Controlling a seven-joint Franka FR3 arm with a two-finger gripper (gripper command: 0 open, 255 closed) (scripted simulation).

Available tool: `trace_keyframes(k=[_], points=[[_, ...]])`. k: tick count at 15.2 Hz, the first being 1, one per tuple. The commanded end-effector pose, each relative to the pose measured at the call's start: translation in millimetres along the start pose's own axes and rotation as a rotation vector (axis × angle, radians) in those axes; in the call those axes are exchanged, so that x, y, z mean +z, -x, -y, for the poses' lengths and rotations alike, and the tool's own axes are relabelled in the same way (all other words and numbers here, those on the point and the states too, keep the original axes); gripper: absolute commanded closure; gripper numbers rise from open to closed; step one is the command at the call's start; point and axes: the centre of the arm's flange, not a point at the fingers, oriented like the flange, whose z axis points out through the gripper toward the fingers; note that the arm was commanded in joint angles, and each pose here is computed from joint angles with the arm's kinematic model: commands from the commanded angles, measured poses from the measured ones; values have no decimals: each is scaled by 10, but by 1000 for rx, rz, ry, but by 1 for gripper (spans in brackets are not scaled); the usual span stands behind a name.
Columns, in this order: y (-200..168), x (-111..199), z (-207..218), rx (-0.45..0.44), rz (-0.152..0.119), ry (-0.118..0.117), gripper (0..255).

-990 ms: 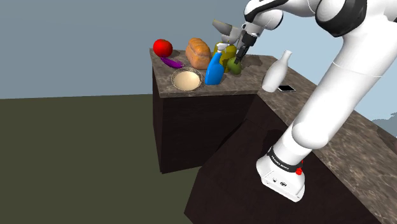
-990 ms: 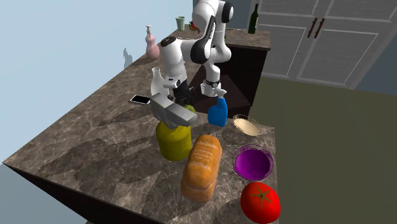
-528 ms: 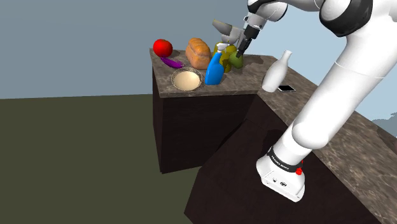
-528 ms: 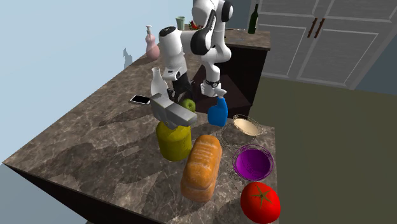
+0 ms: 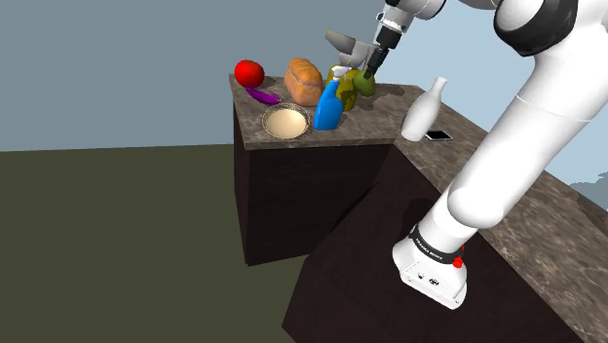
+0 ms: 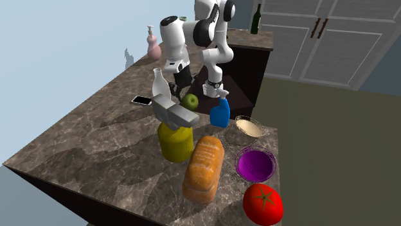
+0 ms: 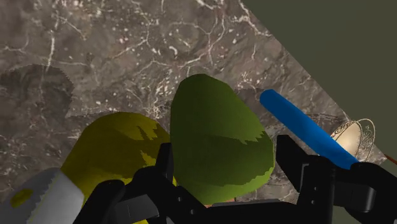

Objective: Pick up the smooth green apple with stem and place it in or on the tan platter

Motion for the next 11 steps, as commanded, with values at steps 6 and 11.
trace_keyframes(k=[6,11], points=[[-441,39,753,0,0,0,255],[-771,77,1323,0,0,0,255]])
